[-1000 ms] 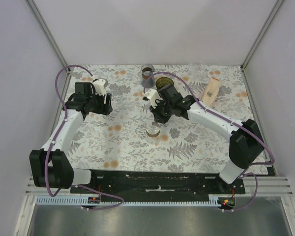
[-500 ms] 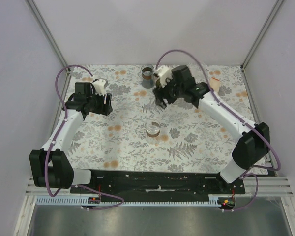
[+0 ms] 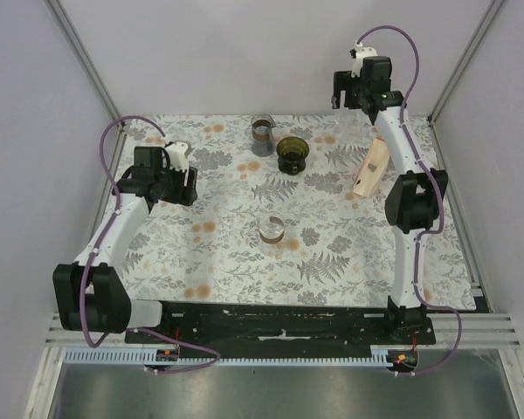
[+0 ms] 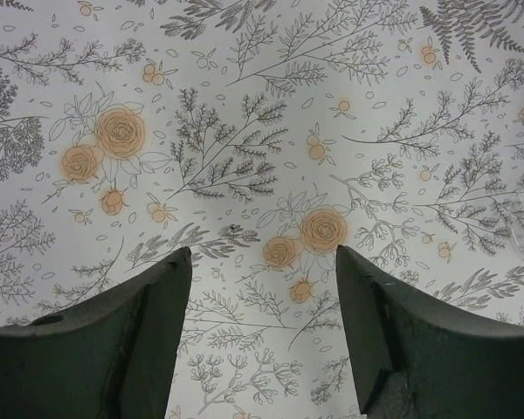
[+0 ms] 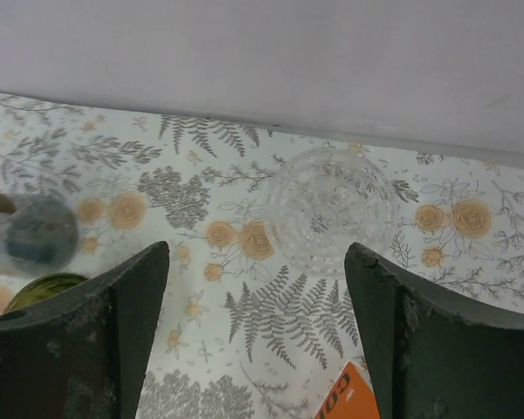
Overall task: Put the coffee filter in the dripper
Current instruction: Place the coffee server at the center of the board, then pick up the coffee dripper from the center of the board.
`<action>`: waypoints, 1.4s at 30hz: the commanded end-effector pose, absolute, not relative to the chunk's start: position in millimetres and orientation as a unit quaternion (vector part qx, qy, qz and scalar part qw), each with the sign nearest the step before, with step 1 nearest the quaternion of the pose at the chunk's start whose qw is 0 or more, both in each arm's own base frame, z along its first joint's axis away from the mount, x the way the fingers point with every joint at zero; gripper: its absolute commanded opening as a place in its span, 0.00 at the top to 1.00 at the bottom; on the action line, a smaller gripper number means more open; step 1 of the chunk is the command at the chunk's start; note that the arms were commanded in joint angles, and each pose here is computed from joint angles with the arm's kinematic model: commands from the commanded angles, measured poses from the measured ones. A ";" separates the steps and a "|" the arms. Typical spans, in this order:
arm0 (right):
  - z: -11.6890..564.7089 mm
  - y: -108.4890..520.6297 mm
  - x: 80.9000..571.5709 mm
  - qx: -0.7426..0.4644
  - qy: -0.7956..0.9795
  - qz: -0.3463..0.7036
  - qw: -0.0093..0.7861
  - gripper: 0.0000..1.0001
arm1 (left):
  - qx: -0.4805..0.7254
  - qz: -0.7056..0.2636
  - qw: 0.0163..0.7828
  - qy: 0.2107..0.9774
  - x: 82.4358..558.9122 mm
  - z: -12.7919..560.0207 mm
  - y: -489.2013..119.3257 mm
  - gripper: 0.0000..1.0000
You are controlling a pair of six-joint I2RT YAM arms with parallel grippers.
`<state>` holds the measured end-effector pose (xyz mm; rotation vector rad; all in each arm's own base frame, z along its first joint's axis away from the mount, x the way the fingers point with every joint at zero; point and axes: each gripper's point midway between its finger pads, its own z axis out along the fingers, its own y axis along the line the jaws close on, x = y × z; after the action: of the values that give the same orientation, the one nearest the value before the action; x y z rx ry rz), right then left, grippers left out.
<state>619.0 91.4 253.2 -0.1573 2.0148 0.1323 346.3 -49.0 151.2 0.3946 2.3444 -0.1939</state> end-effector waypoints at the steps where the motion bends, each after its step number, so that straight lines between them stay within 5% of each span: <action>1: 245.1 58.5 648.4 -0.001 0.842 0.048 0.538 0.12 | 0.167 -0.052 0.378 0.909 358.4 159.5 -43.1 0.28; 19: 107.0 8.7 673.2 0.066 0.885 -0.029 0.460 0.19 | 0.157 -0.030 0.354 0.922 369.9 152.0 -34.1 0.32; 22: 107.1 7.7 676.1 0.067 0.884 -0.020 0.461 0.28 | 0.158 -0.031 0.354 0.921 369.9 152.4 -34.9 0.32; 33: 134.3 12.0 670.3 0.083 0.877 0.045 0.471 1.00 | 0.157 -0.026 0.357 0.920 370.2 154.7 -32.9 0.32; 42: 297.5 49.0 625.0 0.023 0.819 0.116 0.562 1.00 | 0.165 -0.045 0.367 0.914 364.9 161.5 -40.1 0.32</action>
<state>650.3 20.6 129.6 0.1706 2.2129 0.1442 360.5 -34.9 138.1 0.3746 2.4264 -0.0997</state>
